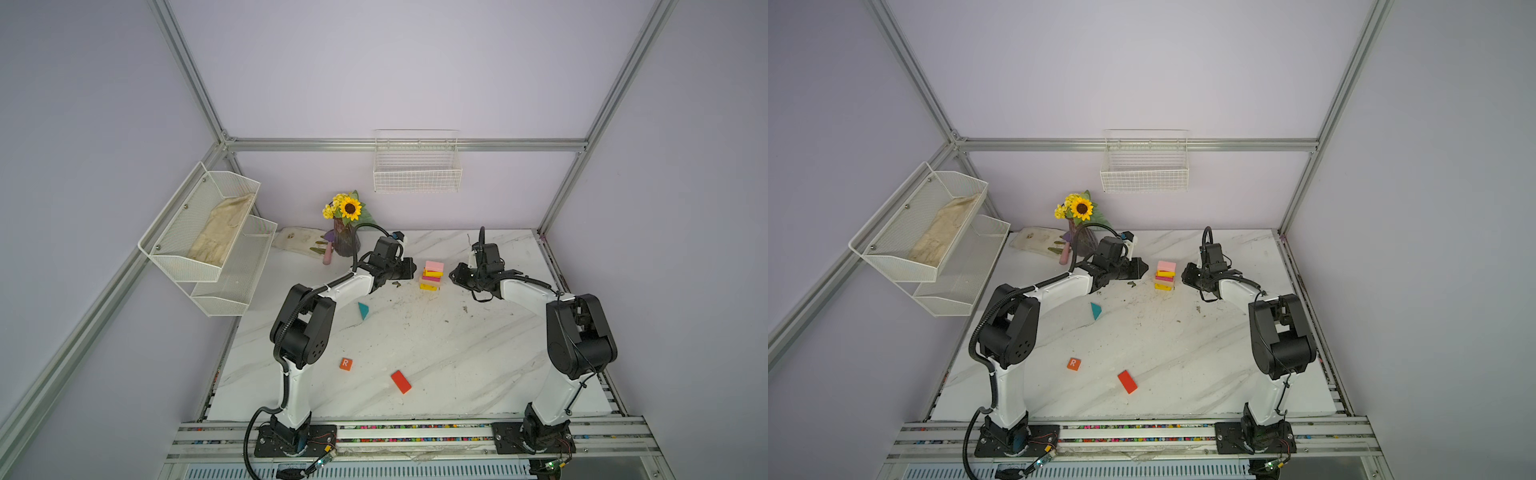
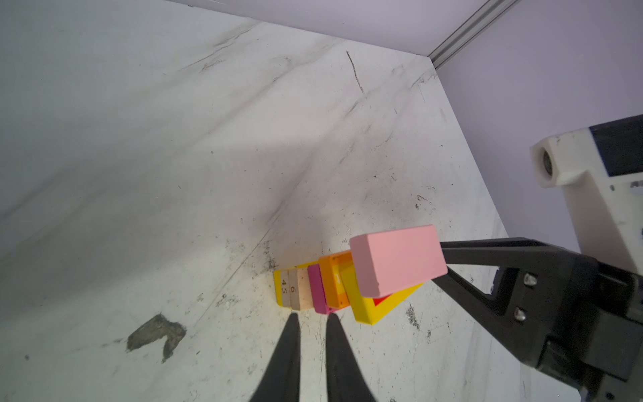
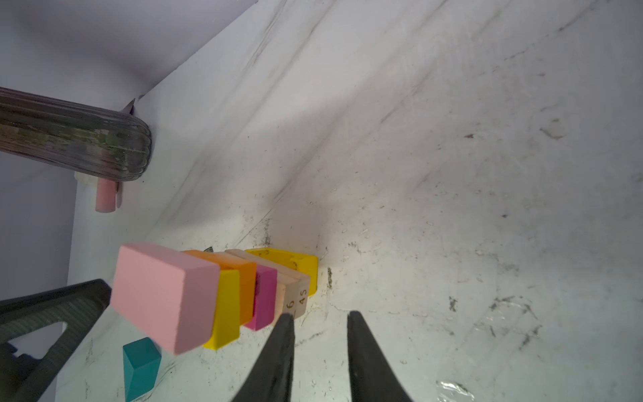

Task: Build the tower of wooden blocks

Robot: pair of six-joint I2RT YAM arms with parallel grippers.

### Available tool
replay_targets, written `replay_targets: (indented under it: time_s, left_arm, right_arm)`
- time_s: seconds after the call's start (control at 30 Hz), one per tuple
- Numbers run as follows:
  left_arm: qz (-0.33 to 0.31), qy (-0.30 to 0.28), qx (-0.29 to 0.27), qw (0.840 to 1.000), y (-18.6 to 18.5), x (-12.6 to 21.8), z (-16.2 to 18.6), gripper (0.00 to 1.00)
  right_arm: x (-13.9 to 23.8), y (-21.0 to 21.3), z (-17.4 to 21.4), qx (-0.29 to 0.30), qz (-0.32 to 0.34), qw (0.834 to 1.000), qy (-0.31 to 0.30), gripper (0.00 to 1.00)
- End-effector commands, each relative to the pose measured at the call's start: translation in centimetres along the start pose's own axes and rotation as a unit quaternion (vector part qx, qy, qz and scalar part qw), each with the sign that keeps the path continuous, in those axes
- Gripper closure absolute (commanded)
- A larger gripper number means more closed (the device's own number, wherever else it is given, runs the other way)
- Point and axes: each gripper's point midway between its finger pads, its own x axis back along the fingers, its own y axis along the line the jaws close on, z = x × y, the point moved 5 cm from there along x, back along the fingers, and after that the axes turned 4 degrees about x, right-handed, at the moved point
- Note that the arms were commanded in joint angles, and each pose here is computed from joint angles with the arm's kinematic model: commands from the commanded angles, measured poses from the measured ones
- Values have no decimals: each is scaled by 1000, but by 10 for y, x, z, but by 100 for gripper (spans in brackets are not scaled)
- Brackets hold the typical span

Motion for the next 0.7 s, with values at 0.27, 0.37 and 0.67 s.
replay_targets:
  time_s: [0.27,0.37,0.67]
  left_arm:
    - [42,-13,-21,999,-30,4,-31,84]
    - [51,-9,-23,998,-33,3,-31,84]
    - [62,3,-22,998,-33,-1,-28,84]
  right_arm:
    - [-6,29,-9,15,-24,1000,-10,71]
    - [-9,34,-7,20,-24,999,-7,71]
    - [-10,36,-7,21,-15,1000,-7,71]
